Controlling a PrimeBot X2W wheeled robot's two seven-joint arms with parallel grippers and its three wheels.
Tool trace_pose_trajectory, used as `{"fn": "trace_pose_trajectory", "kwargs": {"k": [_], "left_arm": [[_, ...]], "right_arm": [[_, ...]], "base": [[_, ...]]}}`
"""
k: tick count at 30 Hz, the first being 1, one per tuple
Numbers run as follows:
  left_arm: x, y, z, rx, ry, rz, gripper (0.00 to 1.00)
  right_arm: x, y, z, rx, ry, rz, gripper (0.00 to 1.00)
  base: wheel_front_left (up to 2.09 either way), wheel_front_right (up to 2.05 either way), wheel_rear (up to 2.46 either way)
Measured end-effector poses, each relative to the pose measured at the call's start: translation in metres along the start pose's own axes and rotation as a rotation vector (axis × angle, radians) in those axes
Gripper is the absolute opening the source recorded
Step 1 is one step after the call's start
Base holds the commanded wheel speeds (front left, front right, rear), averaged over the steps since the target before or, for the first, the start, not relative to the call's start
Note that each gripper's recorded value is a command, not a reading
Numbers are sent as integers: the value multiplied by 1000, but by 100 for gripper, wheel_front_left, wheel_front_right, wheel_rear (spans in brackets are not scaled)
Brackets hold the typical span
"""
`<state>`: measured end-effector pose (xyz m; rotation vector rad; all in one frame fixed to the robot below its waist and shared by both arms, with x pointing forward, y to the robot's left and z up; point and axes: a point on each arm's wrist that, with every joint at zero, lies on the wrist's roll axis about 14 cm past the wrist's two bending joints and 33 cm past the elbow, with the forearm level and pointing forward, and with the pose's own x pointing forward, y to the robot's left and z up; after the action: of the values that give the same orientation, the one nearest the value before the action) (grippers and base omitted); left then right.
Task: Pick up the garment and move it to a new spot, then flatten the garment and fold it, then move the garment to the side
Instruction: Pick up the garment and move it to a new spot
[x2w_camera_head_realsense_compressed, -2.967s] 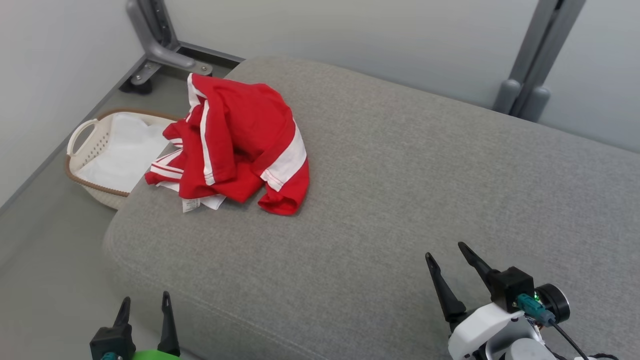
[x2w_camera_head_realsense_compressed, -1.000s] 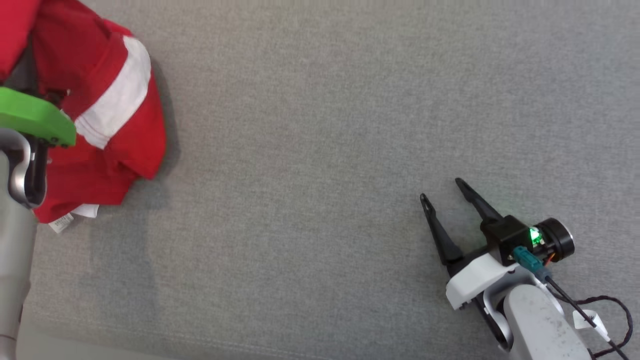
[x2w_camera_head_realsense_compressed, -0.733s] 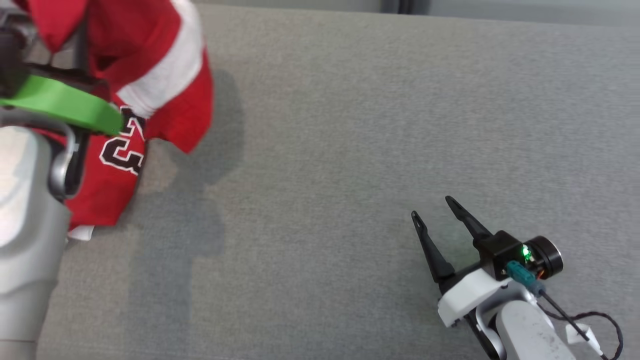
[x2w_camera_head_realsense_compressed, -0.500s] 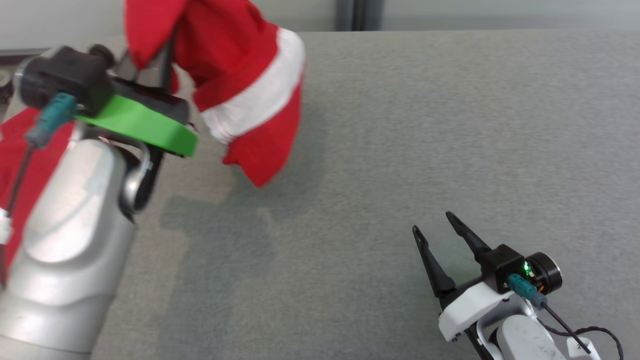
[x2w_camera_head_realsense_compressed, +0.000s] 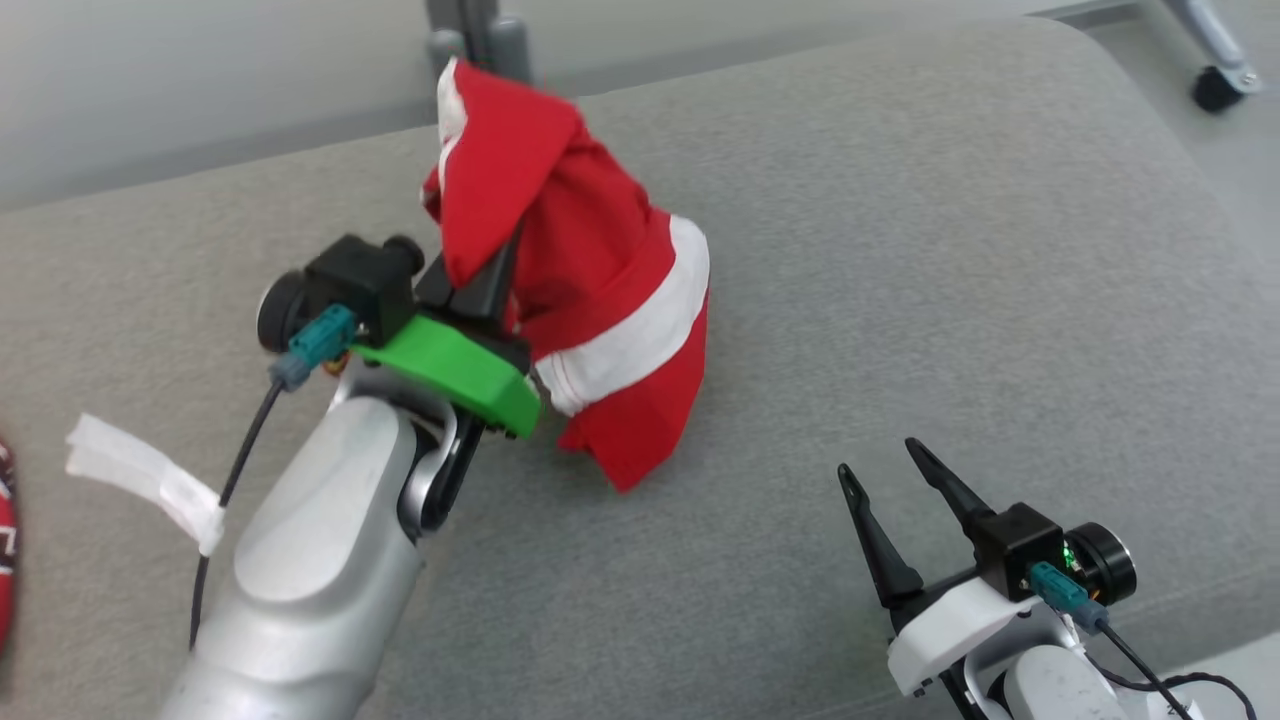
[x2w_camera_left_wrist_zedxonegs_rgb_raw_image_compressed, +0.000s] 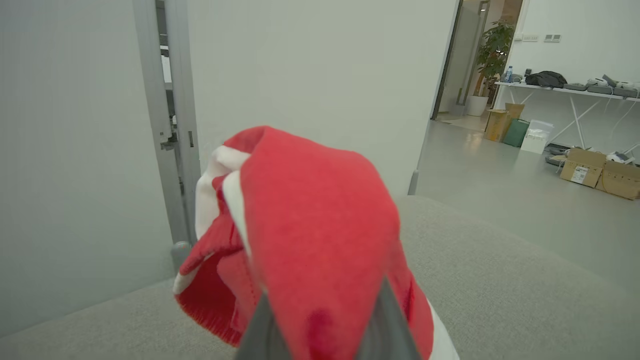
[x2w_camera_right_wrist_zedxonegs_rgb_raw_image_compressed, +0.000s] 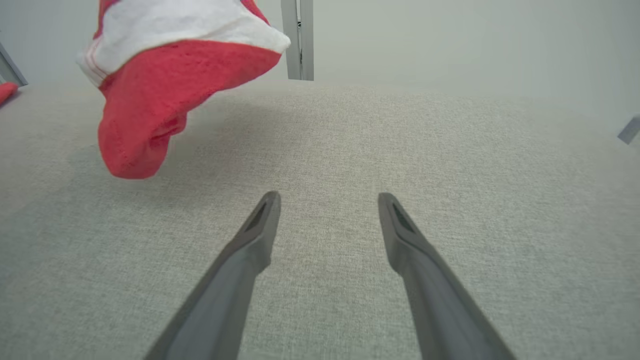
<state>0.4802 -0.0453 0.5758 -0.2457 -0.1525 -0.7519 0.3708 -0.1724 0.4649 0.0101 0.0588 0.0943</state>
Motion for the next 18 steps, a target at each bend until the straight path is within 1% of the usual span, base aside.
{"fn": "trace_pose_trajectory", "kwargs": {"k": [1,3,6,8,9,12,18], "left_arm": [[-2,0,-11,-15,26,11,100],[-8,3,-28,-53,60,45,100],[-23,15,-42,-55,93,104,100],[-40,25,-55,-58,126,154,100],[-61,40,-64,-67,147,230,100],[-91,64,-63,-53,149,333,100],[-158,89,-71,-27,186,504,100]], "right_arm": [[-4,-5,0,1,1,-17,100],[-9,-13,1,0,-1,-43,100],[-15,-18,2,1,-5,-63,100],[-15,-16,5,3,-14,-58,100],[-13,-13,7,3,-21,-47,100],[-9,-7,12,6,-37,-28,100],[1,6,20,12,-63,17,100]], "base": [[0,0,0],[0,0,0],[0,0,0],[0,0,0],[0,0,0],[0,0,0],[0,0,0]]}}
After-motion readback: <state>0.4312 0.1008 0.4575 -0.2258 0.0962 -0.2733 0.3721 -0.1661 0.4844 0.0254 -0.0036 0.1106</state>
